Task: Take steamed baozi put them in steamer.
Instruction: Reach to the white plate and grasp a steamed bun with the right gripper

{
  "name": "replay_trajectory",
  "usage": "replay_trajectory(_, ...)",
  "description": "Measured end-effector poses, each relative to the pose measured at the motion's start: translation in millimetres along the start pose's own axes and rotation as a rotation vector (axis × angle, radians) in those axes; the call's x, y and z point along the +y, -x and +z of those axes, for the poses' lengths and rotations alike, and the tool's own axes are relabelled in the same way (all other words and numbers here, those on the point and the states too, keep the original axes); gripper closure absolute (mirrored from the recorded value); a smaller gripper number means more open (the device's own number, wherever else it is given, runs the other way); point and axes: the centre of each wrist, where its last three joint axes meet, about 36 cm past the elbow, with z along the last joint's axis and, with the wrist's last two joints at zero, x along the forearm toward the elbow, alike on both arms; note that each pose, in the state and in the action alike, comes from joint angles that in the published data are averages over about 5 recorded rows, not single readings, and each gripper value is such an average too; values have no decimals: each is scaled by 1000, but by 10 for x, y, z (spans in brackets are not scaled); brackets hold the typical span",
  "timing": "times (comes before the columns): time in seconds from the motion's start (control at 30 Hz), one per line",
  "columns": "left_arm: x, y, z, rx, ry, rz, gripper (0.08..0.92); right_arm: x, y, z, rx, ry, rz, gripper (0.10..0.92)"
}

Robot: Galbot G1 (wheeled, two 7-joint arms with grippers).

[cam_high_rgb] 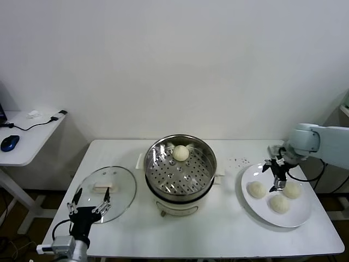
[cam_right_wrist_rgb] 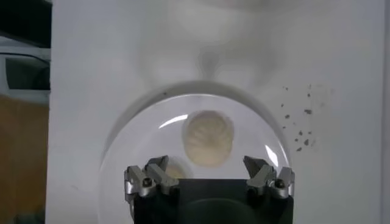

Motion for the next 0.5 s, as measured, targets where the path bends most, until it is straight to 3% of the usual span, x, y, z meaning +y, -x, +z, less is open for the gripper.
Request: replay_trajectory(0.5,-16,13,29,7,-1,-3,177,-45,536,-5,-22,45,39,200)
